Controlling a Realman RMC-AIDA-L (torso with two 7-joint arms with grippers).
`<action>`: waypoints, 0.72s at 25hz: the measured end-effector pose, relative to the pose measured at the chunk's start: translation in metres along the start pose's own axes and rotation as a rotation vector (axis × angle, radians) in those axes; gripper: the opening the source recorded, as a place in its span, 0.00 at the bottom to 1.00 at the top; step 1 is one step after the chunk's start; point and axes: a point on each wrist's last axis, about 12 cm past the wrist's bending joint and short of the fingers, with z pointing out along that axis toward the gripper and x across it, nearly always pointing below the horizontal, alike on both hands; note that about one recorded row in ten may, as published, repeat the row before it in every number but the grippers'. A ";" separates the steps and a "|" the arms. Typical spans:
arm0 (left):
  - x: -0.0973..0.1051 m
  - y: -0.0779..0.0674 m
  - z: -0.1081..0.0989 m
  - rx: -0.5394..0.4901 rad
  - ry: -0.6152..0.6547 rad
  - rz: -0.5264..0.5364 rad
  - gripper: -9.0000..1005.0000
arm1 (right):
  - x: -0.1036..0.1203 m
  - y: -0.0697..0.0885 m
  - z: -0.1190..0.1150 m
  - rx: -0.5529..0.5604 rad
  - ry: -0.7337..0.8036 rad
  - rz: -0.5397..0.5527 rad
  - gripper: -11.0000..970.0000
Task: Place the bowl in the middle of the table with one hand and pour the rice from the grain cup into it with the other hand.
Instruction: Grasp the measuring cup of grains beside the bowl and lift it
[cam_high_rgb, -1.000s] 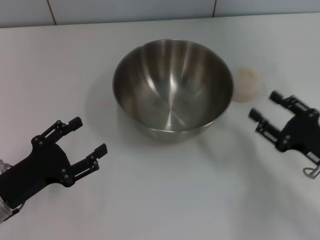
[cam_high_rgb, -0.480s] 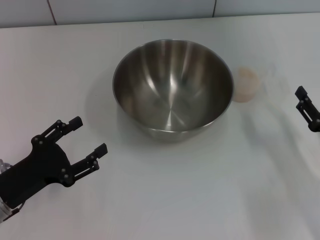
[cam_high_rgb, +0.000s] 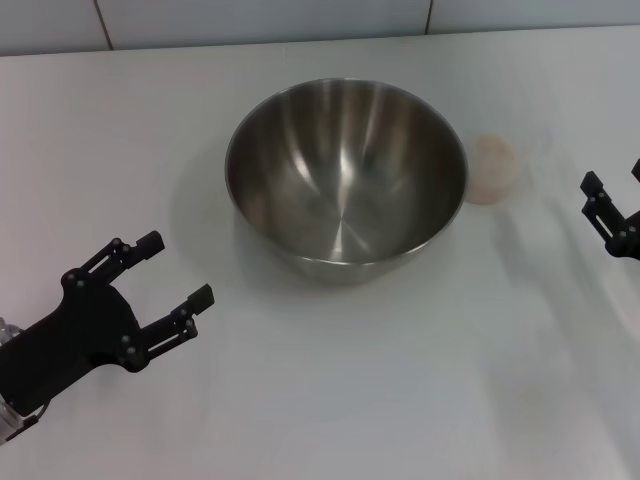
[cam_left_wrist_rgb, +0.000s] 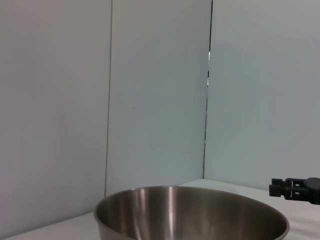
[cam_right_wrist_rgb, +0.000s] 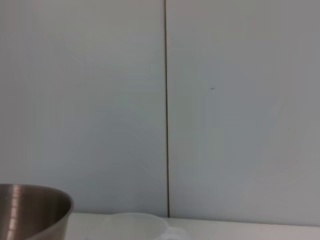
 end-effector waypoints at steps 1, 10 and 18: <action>0.000 0.000 0.000 -0.001 -0.001 0.000 0.84 | 0.000 0.000 0.001 -0.001 -0.001 -0.001 0.68; -0.001 0.000 0.001 0.000 -0.004 0.002 0.84 | -0.002 0.001 0.019 -0.015 0.029 -0.013 0.68; -0.002 -0.001 0.000 0.004 -0.013 0.004 0.84 | -0.004 0.002 0.043 -0.025 0.078 -0.031 0.68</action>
